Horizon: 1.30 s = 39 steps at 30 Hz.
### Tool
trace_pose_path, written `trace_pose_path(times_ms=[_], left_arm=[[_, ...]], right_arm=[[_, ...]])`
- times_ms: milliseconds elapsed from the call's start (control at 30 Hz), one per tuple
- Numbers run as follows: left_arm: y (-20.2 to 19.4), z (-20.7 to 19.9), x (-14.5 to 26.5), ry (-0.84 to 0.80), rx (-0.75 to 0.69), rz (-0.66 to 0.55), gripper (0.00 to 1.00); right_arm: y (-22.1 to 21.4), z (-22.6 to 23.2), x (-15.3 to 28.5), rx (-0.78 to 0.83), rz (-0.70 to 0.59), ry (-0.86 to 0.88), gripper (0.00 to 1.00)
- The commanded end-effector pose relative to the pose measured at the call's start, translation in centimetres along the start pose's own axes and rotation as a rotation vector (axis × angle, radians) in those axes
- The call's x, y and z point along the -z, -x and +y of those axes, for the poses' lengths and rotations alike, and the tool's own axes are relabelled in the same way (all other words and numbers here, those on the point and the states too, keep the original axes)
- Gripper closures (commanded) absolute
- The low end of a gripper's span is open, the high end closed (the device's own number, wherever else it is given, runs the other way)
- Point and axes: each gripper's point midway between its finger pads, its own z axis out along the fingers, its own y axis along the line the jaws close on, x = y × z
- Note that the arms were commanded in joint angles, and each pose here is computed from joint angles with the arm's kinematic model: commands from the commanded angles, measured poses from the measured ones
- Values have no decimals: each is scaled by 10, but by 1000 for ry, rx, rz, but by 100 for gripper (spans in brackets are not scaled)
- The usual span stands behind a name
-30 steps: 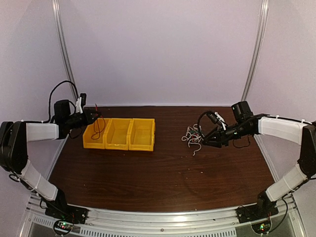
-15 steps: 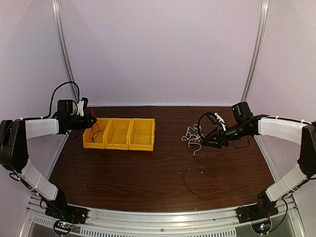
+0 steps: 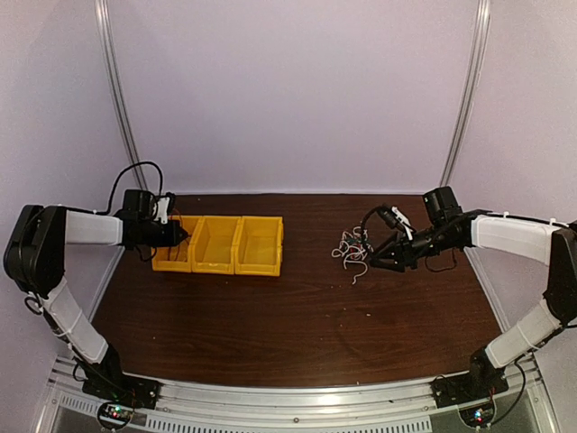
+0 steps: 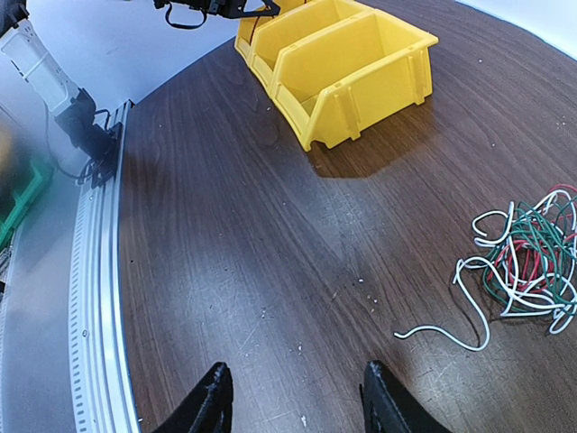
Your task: Untangle the cables
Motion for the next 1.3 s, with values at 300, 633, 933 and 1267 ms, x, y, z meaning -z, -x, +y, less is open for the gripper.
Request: trace_pose_path(times_ms=[300, 633, 933, 1267], left_arm=[[23, -8, 18, 46, 6, -39, 74], [44, -22, 55, 61, -13, -37, 53], [87, -46, 135, 108, -101, -95, 35], [84, -91, 159, -110, -127, -318, 42]], right_arm=[[3, 2, 4, 14, -20, 4, 50], [5, 1, 5, 7, -19, 1, 51], [17, -31, 24, -34, -33, -101, 51], [14, -109, 33, -89, 85, -414, 51]])
